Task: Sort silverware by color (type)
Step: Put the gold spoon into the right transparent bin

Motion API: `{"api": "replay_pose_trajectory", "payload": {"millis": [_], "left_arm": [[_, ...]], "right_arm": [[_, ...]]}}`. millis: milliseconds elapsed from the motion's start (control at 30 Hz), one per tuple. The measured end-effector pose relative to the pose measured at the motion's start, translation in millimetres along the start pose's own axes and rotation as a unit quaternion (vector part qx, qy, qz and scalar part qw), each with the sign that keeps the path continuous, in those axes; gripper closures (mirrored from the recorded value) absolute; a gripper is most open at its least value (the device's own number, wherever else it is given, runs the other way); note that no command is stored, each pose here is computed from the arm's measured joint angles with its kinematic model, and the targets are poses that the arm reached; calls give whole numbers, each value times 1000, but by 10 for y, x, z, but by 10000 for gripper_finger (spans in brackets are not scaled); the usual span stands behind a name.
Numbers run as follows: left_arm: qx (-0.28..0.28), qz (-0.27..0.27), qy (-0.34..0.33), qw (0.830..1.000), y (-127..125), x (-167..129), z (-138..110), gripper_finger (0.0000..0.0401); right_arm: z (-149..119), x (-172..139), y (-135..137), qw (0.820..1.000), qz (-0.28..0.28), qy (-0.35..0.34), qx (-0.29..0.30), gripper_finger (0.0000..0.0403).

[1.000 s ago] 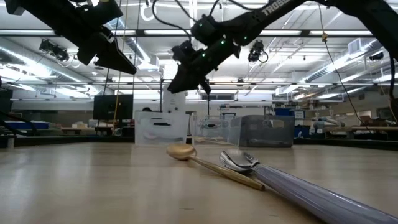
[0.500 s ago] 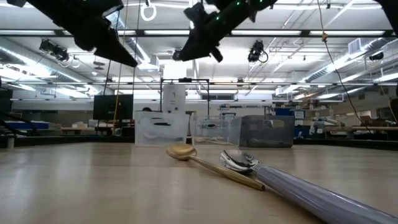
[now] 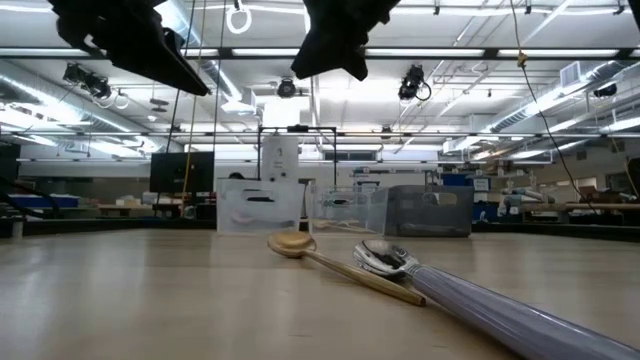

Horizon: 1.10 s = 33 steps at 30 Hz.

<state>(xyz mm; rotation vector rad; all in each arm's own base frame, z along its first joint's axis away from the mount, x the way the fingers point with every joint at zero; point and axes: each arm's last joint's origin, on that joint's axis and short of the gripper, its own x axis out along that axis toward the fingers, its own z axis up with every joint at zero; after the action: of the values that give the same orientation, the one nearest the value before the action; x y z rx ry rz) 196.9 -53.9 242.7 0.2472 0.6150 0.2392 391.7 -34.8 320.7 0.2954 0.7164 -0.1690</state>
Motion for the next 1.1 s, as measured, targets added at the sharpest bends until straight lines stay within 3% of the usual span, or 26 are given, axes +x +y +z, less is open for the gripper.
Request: {"api": "replay_pose_trajectory", "payload": {"millis": [233,667,1100], "left_arm": [[9,-13,-4,1000,-50,-27,0,292],[-40,-39,-6,998,-72,-32,10,292],[-55,-127,-36,990,-151,-54,86,292]], "right_arm": [[-127,-7,340,999,29,21,1,321],[-329,-56,787,997,54,46,30,321],[-624,-146,1175,996,7,71,59,321]]}}
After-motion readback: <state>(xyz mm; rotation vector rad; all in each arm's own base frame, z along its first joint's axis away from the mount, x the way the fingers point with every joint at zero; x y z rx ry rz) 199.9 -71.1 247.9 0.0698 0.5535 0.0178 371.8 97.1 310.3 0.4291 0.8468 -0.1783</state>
